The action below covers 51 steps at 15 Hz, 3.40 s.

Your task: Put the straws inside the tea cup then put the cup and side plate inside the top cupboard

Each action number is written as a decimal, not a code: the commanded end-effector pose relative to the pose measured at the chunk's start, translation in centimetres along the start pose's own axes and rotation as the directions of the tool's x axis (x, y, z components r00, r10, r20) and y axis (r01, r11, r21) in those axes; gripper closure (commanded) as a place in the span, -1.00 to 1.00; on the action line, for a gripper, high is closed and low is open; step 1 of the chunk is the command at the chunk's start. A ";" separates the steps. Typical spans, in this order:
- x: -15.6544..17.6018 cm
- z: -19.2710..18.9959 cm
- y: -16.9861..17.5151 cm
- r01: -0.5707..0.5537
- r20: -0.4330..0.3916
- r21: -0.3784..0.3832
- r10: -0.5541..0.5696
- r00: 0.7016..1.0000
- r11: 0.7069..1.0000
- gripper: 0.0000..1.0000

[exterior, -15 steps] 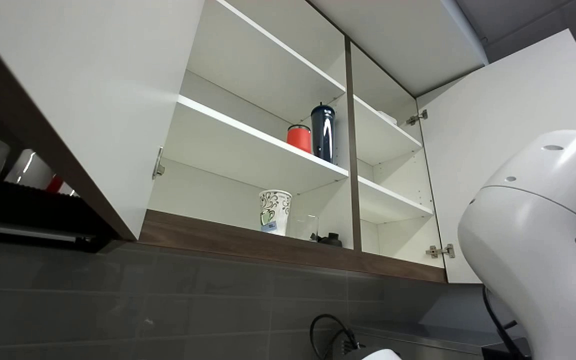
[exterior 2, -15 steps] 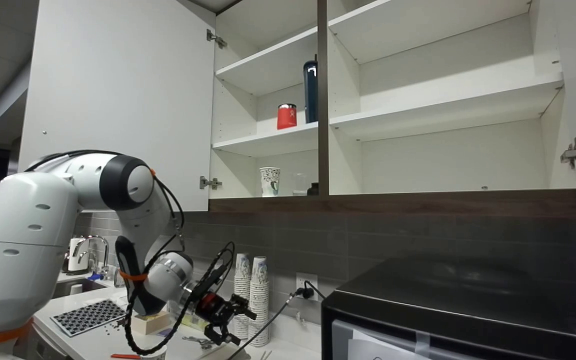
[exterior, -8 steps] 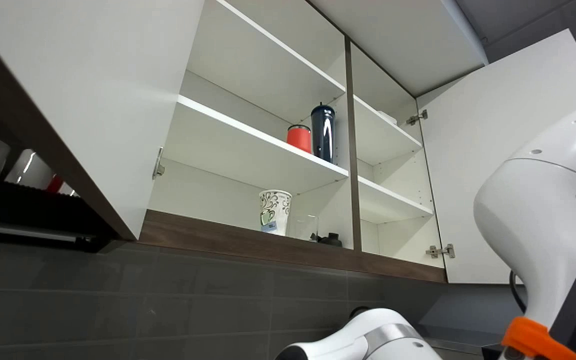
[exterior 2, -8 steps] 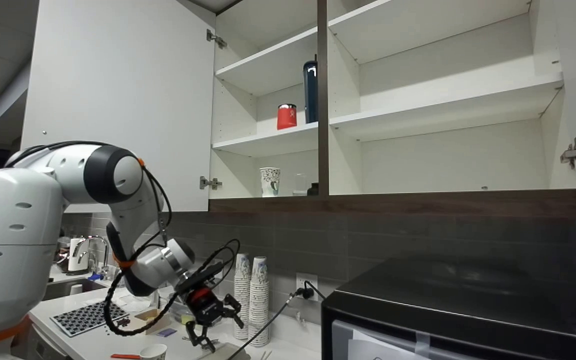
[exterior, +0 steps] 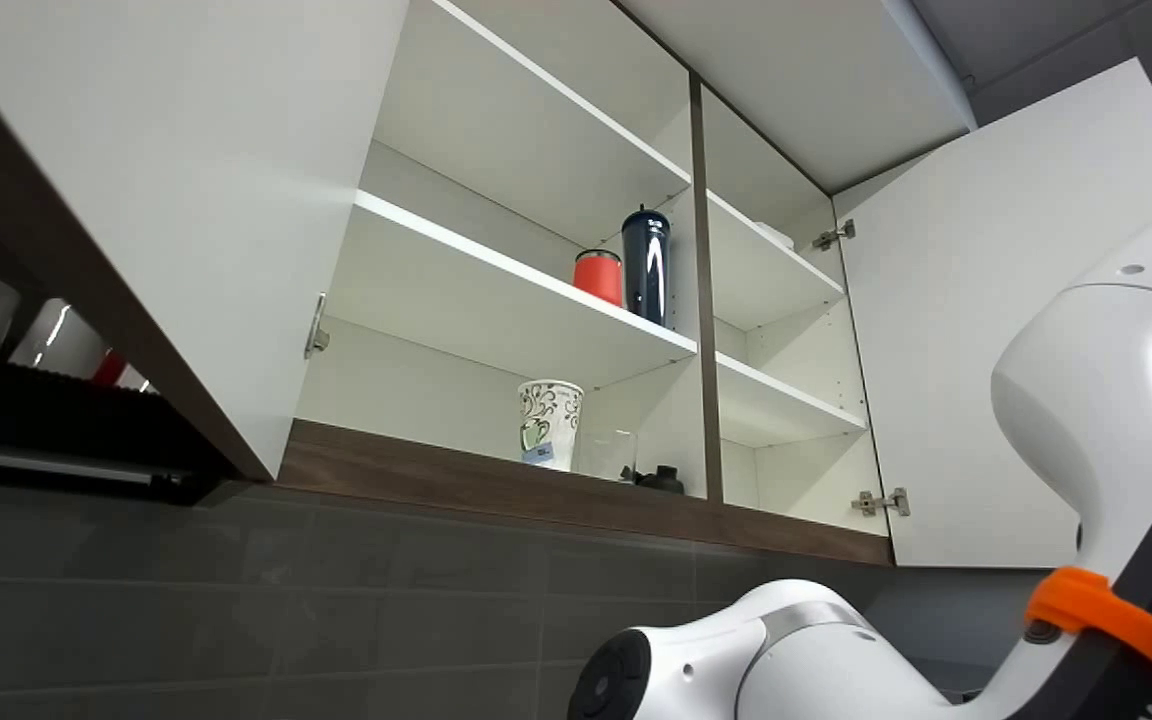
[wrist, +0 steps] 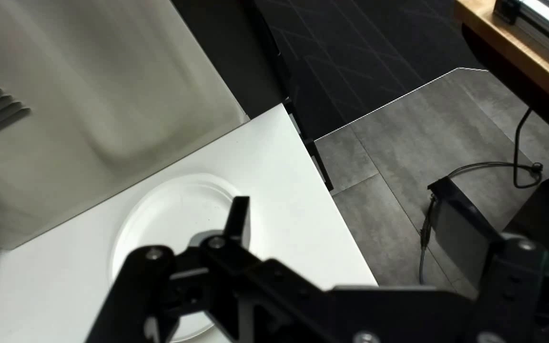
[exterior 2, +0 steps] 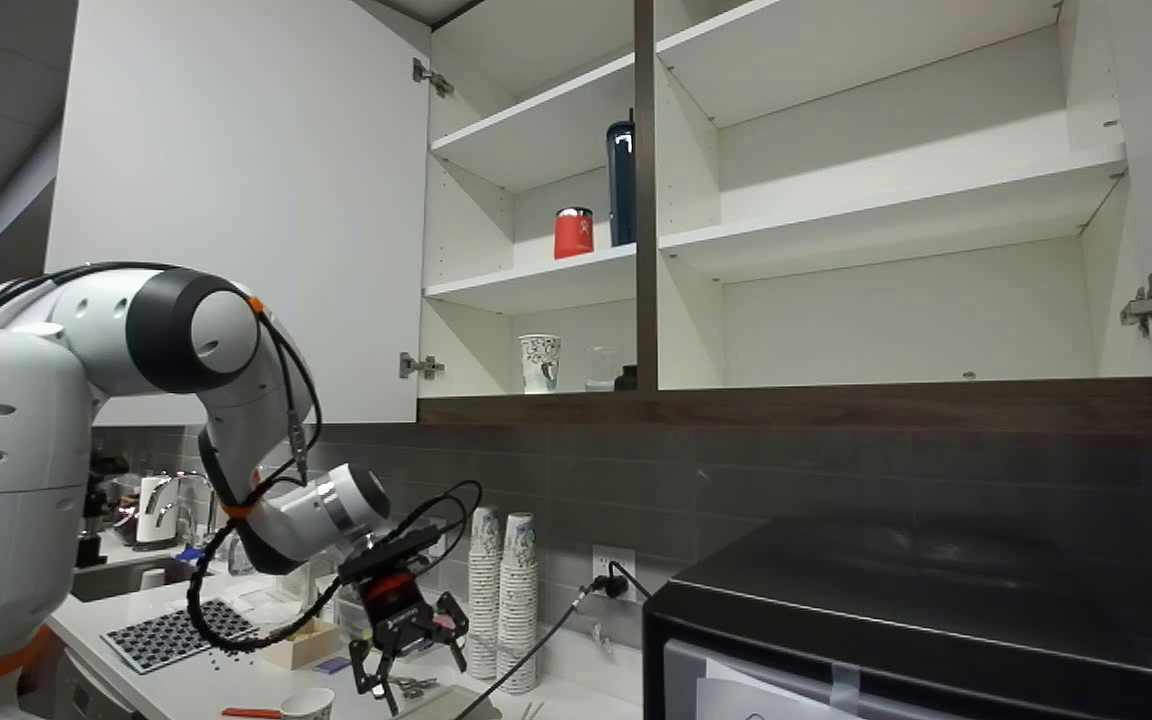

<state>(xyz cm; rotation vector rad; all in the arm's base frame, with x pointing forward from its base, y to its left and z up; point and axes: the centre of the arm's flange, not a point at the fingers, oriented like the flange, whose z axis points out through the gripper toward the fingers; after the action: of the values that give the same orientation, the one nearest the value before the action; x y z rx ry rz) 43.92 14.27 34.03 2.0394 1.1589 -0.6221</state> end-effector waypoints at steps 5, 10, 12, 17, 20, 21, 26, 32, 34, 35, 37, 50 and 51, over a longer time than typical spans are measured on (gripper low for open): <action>0.4 3.1 0.2 -0.088 -0.102 0.174 0.106 0.989 0.981 -1.00; 1.5 7.7 -0.6 -0.151 -0.252 0.360 0.252 0.934 0.921 -1.00; 1.9 9.6 -0.9 -0.181 -0.303 0.424 0.328 0.895 0.887 -1.00; 2.3 10.8 -0.5 -0.204 -0.342 0.472 0.392 0.854 0.857 -1.00; 2.3 10.4 -0.2 -0.205 -0.348 0.468 0.392 0.852 0.860 -1.00; 2.3 10.3 -0.2 -0.205 -0.350 0.467 0.392 0.851 0.860 -1.00; 3.1 11.3 2.8 -0.263 -0.287 0.638 0.540 0.791 0.724 -1.00; 4.3 15.4 4.4 -0.256 -0.243 0.807 0.695 0.676 0.532 -1.00; 4.7 16.8 4.5 -0.263 -0.248 0.821 0.731 0.636 0.507 -1.00; 4.8 17.5 4.6 -0.267 -0.256 0.822 0.745 0.616 0.503 -1.00; 5.0 18.8 4.7 -0.272 -0.263 0.830 0.771 0.579 0.488 -1.00; 4.6 24.8 5.3 -0.278 -0.164 0.920 0.914 0.371 0.278 -1.00; 4.7 25.1 5.4 -0.286 -0.158 0.920 0.923 0.352 0.267 -1.00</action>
<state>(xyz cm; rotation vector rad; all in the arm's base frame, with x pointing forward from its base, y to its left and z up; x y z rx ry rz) 49.07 -3.77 18.16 3.4294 0.0750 0.2136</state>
